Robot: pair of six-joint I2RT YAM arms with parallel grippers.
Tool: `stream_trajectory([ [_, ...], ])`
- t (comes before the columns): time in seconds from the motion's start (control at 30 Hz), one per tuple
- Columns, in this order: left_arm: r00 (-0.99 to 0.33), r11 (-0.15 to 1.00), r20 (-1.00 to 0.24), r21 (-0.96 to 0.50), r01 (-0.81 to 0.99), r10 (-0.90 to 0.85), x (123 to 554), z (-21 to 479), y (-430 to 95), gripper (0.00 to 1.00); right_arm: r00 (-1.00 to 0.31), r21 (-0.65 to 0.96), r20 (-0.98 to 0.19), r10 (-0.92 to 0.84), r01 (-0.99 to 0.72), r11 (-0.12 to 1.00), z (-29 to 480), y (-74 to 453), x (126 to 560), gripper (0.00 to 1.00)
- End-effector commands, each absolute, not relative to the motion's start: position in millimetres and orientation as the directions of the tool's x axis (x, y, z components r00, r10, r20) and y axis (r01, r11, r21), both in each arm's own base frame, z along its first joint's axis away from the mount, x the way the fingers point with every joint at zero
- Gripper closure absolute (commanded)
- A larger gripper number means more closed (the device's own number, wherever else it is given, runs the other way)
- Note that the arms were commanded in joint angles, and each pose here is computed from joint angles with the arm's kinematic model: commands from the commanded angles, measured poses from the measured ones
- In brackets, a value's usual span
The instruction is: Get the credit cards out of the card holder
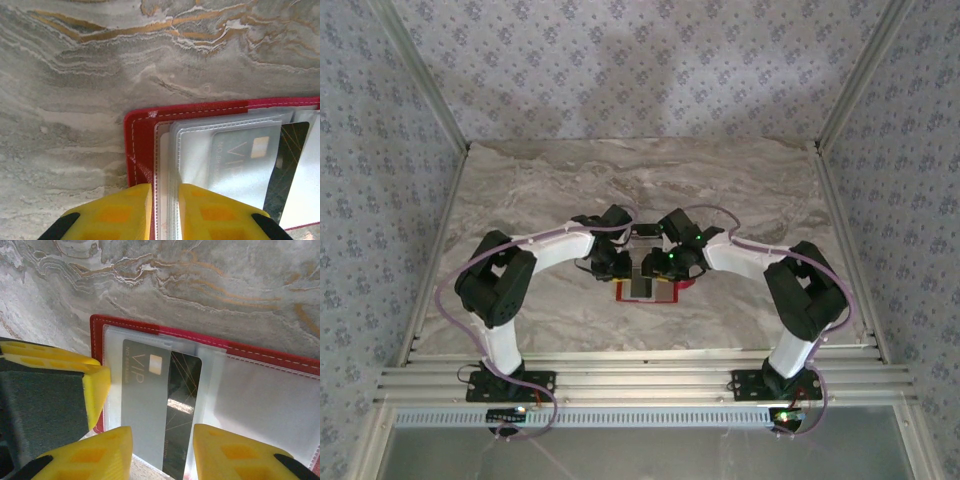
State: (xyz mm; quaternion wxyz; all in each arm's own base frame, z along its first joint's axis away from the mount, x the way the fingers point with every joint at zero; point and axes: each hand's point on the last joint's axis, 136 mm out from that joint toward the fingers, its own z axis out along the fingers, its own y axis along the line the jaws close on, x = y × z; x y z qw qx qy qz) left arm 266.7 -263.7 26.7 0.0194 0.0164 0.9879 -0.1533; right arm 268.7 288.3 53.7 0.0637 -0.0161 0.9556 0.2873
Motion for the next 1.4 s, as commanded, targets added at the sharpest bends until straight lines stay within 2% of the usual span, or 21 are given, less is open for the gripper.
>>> stream_trajectory([
  [0.0,-0.999,0.966,-0.014,-0.254,0.048,0.046,256.4,13.2,-253.9,0.78,-0.994,0.591,-0.112,0.004,-0.064,0.804,48.9,292.3,267.1,0.63],
  [0.63,-0.999,0.971,0.003,-0.233,0.045,0.047,253.5,6.8,-250.3,0.78,-0.997,0.627,-0.072,0.001,-0.045,0.778,26.1,283.4,262.0,0.71],
  [1.13,-0.999,0.973,0.008,-0.227,0.048,0.051,253.1,5.5,-249.8,0.79,-0.998,0.746,-0.058,0.024,-0.028,0.666,24.4,292.1,265.9,0.78],
  [1.37,-0.999,0.973,0.007,-0.225,0.045,0.048,253.6,6.5,-249.3,0.79,-0.998,0.755,-0.059,0.038,-0.019,0.656,24.7,290.0,267.0,0.83],
])
